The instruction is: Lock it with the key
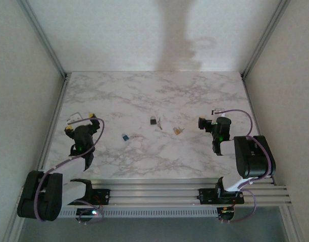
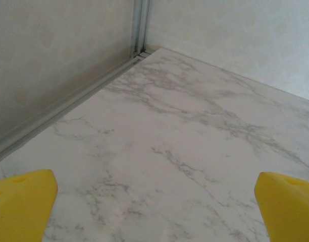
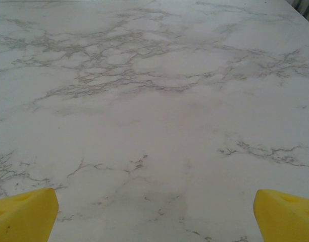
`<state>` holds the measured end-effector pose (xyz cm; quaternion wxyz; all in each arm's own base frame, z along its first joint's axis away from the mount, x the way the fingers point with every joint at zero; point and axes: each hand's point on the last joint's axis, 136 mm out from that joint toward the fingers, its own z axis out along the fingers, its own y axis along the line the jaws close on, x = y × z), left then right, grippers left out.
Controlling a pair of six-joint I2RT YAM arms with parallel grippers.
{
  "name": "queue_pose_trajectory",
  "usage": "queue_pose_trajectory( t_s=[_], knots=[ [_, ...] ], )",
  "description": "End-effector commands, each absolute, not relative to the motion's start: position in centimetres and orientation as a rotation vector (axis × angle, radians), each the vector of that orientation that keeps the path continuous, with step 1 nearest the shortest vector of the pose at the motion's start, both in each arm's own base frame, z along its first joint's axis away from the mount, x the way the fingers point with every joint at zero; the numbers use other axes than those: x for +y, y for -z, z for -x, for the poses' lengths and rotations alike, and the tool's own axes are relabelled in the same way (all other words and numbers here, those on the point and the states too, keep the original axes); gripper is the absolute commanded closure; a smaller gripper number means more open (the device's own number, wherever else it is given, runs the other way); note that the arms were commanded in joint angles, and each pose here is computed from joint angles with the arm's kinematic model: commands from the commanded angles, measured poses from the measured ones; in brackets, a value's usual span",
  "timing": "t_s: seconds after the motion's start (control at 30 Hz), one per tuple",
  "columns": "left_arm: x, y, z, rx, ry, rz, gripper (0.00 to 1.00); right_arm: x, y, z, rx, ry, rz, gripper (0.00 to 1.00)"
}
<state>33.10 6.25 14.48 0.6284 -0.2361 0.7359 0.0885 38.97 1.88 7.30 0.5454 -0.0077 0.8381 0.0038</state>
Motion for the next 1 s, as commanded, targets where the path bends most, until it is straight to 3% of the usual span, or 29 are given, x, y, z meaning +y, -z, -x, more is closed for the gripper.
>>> queue_pose_trajectory(
  t_s=[0.0,0.5,0.97],
  knots=[
    [5.7,-15.5,-34.2,1.641,-0.166,0.479,0.0,2.0,-8.5,-39.5,1.953,-0.028,0.006,0.01],
    [5.9,-13.8,-37.3,1.629,-0.155,0.401,0.0,1.9,-8.5,-39.5,1.955,-0.027,0.004,0.01],
    [5.6,-13.2,-36.6,1.62,-0.097,0.364,0.0,2.0,-8.5,-39.5,1.955,-0.029,0.004,0.01]
  ],
)
